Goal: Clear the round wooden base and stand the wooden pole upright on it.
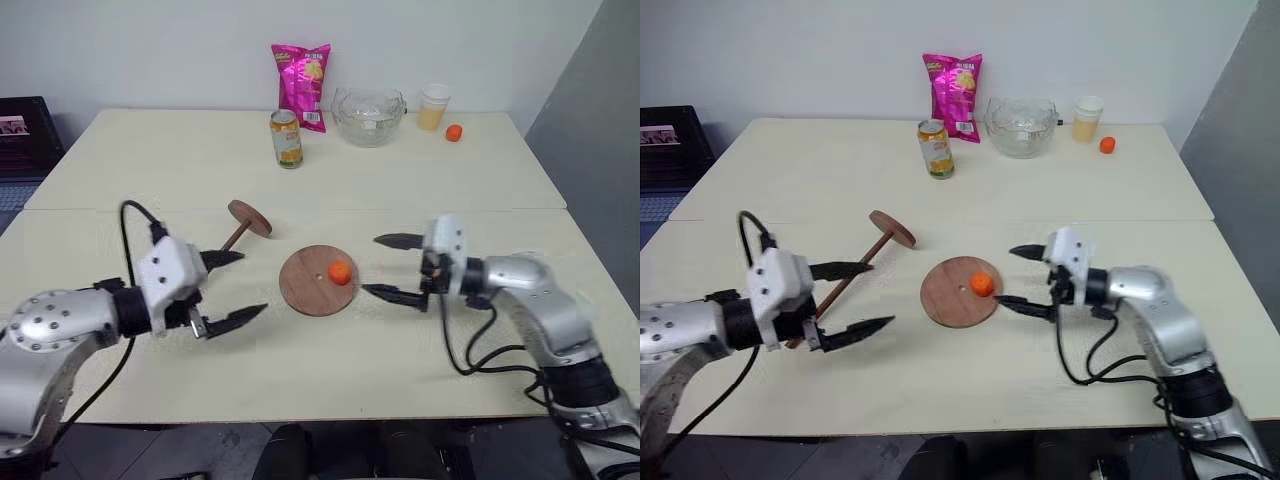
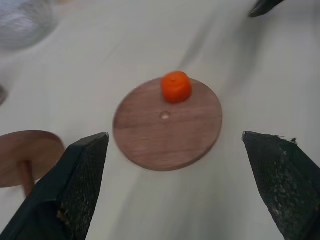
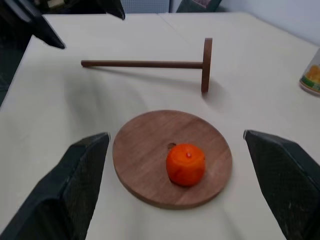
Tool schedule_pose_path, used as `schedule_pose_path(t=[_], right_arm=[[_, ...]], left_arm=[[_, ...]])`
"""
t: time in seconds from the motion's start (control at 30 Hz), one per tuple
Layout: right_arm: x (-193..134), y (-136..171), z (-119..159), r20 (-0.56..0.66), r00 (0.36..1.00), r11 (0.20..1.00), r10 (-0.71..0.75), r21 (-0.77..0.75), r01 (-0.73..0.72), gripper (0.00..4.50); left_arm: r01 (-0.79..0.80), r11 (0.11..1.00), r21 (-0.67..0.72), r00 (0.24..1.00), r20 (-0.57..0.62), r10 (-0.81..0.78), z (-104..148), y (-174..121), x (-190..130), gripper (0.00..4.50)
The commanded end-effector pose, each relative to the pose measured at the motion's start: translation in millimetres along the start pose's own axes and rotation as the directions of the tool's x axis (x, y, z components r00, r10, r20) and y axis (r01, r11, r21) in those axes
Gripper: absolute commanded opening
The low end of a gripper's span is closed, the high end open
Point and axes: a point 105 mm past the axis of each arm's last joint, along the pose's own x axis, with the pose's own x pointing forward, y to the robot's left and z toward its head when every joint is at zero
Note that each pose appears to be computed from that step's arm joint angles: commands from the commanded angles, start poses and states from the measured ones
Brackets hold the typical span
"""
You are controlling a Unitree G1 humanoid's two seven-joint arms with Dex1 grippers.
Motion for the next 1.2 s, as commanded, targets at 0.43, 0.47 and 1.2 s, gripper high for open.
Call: schedule_pose_path(t=[0.43, 0.47, 1.2], right_arm=[[48.4, -10.0, -30.0, -0.055, 0.996, 0.997, -0.071, -0.021, 0.07, 4.5], [50.0, -10.0, -30.7, -0.053, 0.996, 0.997, -0.072, -0.015, 0.071, 4.5], [28.6, -21.8, -18.3, -0.022, 0.989, 0.987, -0.144, -0.071, 0.143, 1.06]], left_arm=[[0.09, 0.993, 0.081, 0.996, -0.001, -0.09, -3.1, -8.7, 17.0, 4.44], [0.088, 0.993, 0.082, 0.996, -0.002, -0.088, -4.1, -8.3, 16.9, 4.44], [0.107, 0.994, 0.034, 0.984, 0.141, -0.11, 11.7, -7.9, 34.3, 4.5]])
